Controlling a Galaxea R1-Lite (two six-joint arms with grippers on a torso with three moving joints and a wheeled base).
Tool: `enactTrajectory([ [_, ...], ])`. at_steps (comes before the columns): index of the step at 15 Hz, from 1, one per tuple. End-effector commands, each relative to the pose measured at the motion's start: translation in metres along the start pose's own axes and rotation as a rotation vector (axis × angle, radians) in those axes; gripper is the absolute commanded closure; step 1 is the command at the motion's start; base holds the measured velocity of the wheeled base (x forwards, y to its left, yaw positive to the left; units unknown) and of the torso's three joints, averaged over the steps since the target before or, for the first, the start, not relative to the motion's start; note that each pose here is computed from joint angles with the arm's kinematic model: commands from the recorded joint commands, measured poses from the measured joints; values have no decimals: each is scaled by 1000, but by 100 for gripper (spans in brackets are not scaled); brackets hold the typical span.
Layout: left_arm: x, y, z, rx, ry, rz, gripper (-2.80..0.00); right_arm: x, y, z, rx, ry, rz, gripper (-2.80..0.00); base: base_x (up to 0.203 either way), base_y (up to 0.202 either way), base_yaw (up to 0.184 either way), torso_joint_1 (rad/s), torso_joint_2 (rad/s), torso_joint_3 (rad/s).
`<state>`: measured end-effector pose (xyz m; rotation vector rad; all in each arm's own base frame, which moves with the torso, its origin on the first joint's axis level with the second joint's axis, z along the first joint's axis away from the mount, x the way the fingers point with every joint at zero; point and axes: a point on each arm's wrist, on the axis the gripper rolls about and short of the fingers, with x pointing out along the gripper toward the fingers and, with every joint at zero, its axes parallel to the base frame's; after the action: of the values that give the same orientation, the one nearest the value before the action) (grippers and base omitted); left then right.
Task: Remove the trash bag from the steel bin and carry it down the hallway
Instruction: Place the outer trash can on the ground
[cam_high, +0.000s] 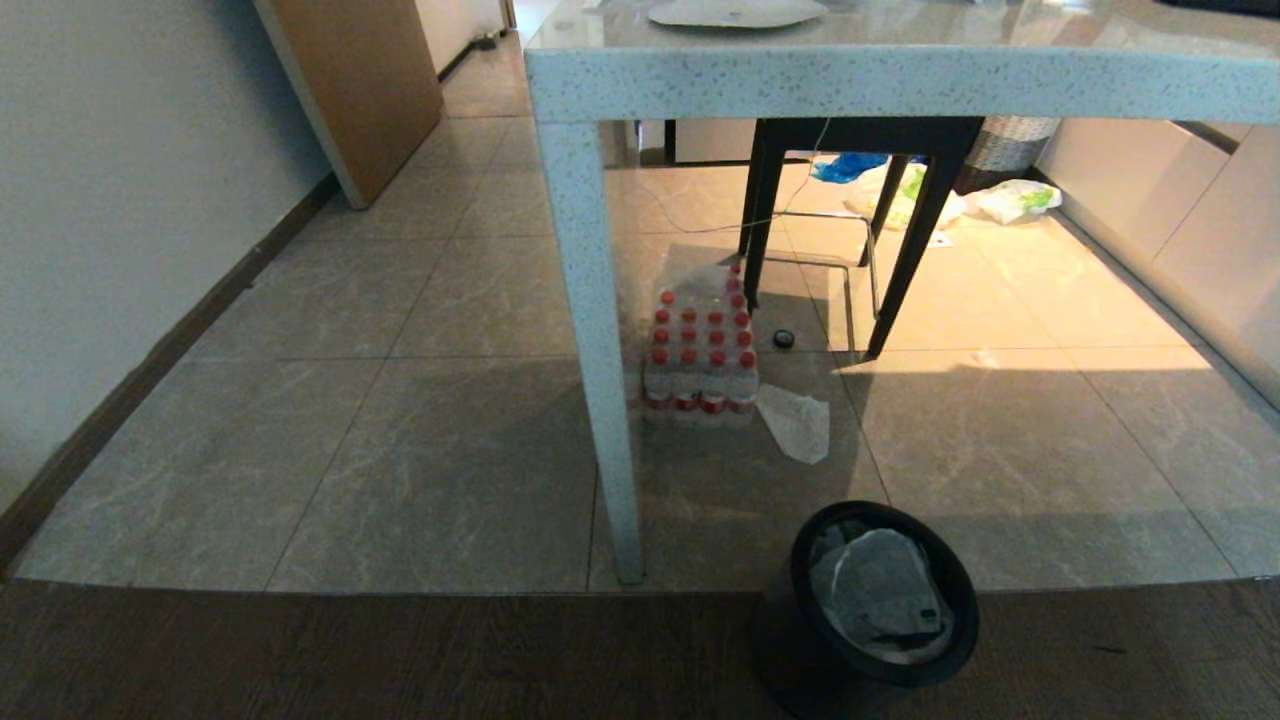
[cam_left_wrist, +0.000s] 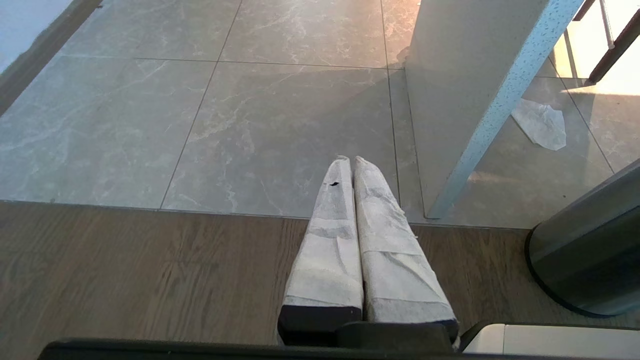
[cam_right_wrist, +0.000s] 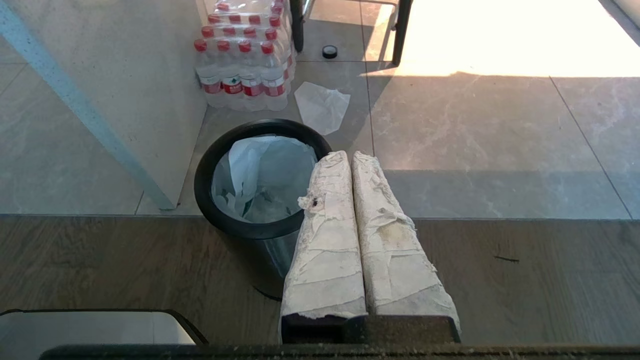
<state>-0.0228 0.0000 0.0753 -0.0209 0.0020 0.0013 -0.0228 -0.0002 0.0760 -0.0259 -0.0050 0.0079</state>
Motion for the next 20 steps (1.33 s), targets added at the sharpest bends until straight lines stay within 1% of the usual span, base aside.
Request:
enactTrajectory([
  [1,0,0,0,-1,0,0,0,0,0,-1,0,3,0,0,0,0,0,0,0,0],
  [3,0,0,0,-1,0,0,0,0,0,-1,-31,1,11,0,0,0,0,0,0,0],
  [4,0,0,0,-1,0,0,0,0,0,-1,-36,21,9,0,0,0,0,0,0,0],
  [5,0,0,0,-1,0,0,0,-1,0,1,-41,10,10,0,0,0,0,0,0,0],
  [6,0,0,0,-1,0,0,0,-3,0,12,-40,-8,10,0,0,0,0,0,0,0],
  [7,0,0,0,-1,0,0,0,-5,-1,28,-39,-2,10,0,0,0,0,0,0,0],
  [8,0,0,0,-1,0,0,0,-8,-1,51,-39,12,12,0,0,0,0,0,0,0],
  [9,0,0,0,-1,0,0,0,-9,-2,76,-38,50,13,0,0,0,0,0,0,0],
  [10,0,0,0,-1,0,0,0,-4,-2,94,-39,127,18,0,0,0,0,0,0,0],
  [12,0,0,0,-1,0,0,0,17,-3,117,-38,300,37,0,0,0,0,0,0,0],
  [14,0,0,0,-1,0,0,0,53,-2,138,-30,439,67,0,0,0,0,0,0,0],
  [16,0,0,0,-1,-1,0,0,104,-1,154,25,580,66,0,0,0,0,0,0,0],
  [17,0,0,0,-1,-1,0,0,130,1,154,47,654,57,0,0,0,0,0,0,0],
  [18,0,0,0,-1,0,0,0,157,3,149,63,736,48,0,0,0,0,0,0,0],
  [19,0,0,0,-1,0,0,0,182,5,141,76,812,43,0,0,0,0,0,0,0],
  [20,0,0,0,-1,0,0,0,201,7,132,85,864,41,0,0,0,0,0,0,0],
])
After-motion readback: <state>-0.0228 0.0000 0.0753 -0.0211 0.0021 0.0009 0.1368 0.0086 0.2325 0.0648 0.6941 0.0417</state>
